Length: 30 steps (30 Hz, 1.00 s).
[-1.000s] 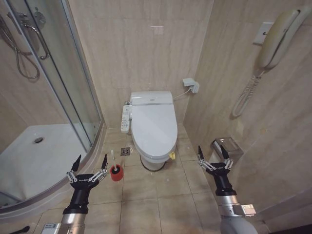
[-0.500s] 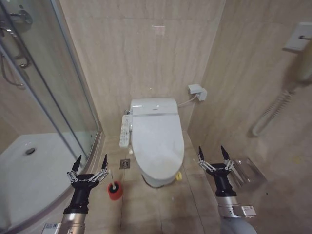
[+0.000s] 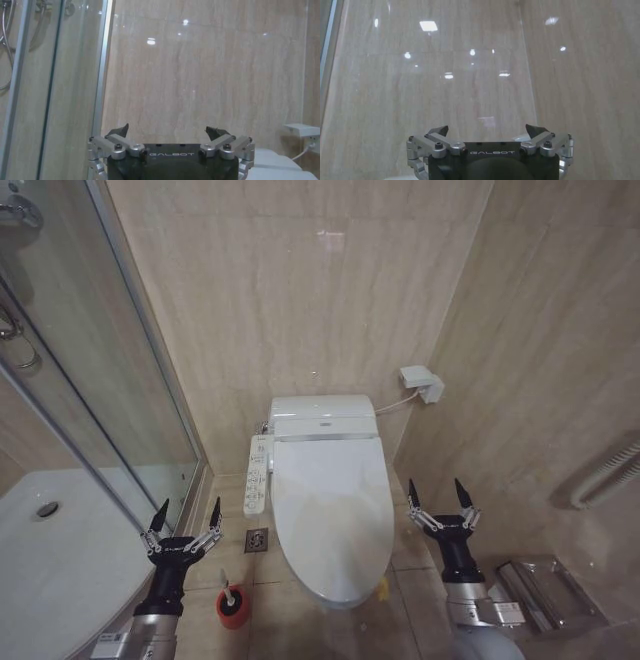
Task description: Open the toilet lid, clean the toilet bowl with a toilet brush, close the toilet lid, and flush.
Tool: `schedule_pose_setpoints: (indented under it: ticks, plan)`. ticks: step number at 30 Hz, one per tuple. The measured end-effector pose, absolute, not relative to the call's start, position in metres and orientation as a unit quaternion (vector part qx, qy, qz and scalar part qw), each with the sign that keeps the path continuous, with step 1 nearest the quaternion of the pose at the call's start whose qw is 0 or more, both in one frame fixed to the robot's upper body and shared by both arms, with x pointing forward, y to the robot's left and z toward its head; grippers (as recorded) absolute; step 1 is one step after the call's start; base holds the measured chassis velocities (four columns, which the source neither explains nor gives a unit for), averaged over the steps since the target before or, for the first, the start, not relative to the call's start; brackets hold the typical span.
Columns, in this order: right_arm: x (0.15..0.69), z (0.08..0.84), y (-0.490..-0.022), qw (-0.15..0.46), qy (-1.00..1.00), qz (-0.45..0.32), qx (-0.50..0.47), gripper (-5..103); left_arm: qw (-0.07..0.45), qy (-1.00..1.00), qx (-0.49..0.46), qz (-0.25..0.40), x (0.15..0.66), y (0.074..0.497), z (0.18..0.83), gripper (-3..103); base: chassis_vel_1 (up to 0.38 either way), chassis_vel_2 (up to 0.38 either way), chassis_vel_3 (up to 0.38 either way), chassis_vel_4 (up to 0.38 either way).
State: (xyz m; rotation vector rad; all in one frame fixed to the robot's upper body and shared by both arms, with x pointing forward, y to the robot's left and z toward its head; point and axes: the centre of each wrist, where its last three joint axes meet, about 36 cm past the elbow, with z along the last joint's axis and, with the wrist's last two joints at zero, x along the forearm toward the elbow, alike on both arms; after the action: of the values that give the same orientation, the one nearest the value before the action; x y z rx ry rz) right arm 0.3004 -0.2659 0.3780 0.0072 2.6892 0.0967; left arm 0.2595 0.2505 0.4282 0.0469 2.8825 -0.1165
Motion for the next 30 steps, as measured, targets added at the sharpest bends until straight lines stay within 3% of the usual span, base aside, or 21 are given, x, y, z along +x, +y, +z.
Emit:
schedule_pose_setpoints:
  ticks: [12, 23, 30]
  plan:
    - [0.254, 0.364, -0.254, 0.193, 0.981, 0.019, -0.026, 100, 0.114, 0.993, 0.010, -0.029, 0.274, 0.262, 0.410, 100, 0.019, -0.017, -0.022, 0.017]
    - [0.178, 0.315, -0.219, 0.056, 0.996, 0.001, -0.064, 100, 0.124, 0.992, 0.016, -0.031, 0.315, 0.273, 0.399, 100, 0.000, 0.000, 0.000, 0.000]
    - [0.165, 0.286, -0.216, 0.013, 0.996, -0.013, -0.084, 100, 0.128, 0.991, 0.015, -0.033, 0.323, 0.281, 0.404, 100, 0.000, 0.000, 0.000, 0.000]
